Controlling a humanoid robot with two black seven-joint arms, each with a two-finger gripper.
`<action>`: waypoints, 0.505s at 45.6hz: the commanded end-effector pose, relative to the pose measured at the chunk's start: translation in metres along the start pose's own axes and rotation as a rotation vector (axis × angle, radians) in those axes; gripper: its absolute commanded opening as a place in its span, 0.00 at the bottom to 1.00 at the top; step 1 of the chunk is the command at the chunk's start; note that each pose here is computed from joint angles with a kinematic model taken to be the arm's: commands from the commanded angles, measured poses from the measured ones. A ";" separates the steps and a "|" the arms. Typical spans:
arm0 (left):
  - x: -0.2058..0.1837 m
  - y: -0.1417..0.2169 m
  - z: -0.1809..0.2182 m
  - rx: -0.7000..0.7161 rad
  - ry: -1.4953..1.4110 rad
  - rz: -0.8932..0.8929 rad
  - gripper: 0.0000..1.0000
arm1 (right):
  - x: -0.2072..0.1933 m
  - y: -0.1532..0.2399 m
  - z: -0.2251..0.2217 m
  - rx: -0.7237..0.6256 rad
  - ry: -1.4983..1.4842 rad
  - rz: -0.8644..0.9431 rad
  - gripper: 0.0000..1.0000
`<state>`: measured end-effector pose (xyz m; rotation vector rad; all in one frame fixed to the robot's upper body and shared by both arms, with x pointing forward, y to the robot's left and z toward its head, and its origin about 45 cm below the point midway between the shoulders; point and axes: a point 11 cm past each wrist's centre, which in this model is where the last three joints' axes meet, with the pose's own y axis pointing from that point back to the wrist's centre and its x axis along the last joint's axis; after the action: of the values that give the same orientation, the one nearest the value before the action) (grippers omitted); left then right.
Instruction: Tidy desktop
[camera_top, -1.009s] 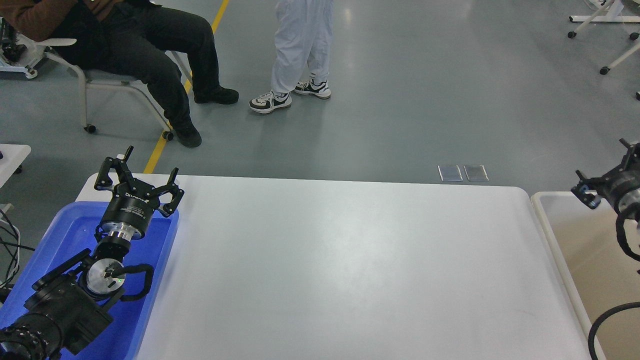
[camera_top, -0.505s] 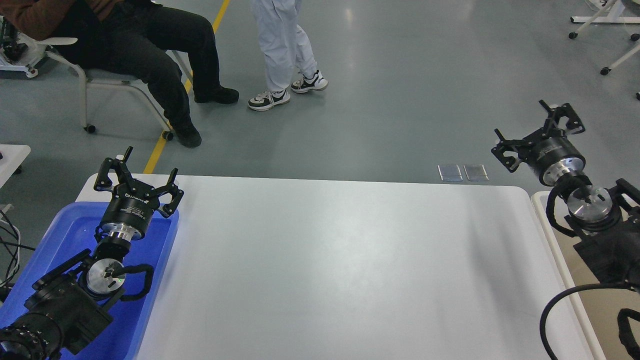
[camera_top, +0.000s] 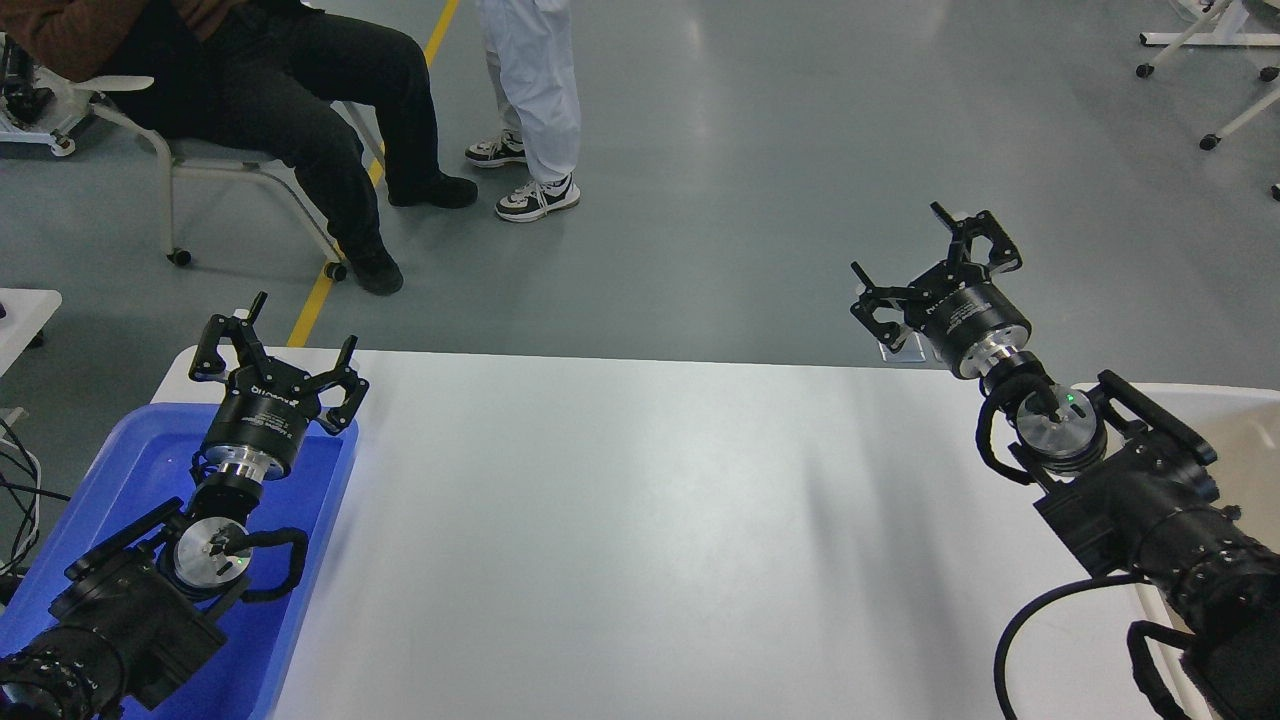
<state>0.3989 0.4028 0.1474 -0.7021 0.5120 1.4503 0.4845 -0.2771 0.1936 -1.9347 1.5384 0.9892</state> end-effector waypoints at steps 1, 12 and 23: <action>0.000 0.000 0.001 0.000 -0.001 0.001 1.00 | -0.013 -0.004 0.040 -0.053 -0.050 -0.046 1.00; 0.000 0.000 0.000 0.000 0.000 0.000 1.00 | -0.002 0.007 0.074 -0.088 -0.105 -0.013 1.00; 0.000 0.000 0.001 -0.003 -0.001 -0.001 1.00 | 0.012 0.017 0.084 -0.096 -0.130 0.017 1.00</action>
<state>0.3991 0.4028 0.1477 -0.7024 0.5114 1.4500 0.4613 -0.2302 0.1510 -1.9110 1.4561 1.1410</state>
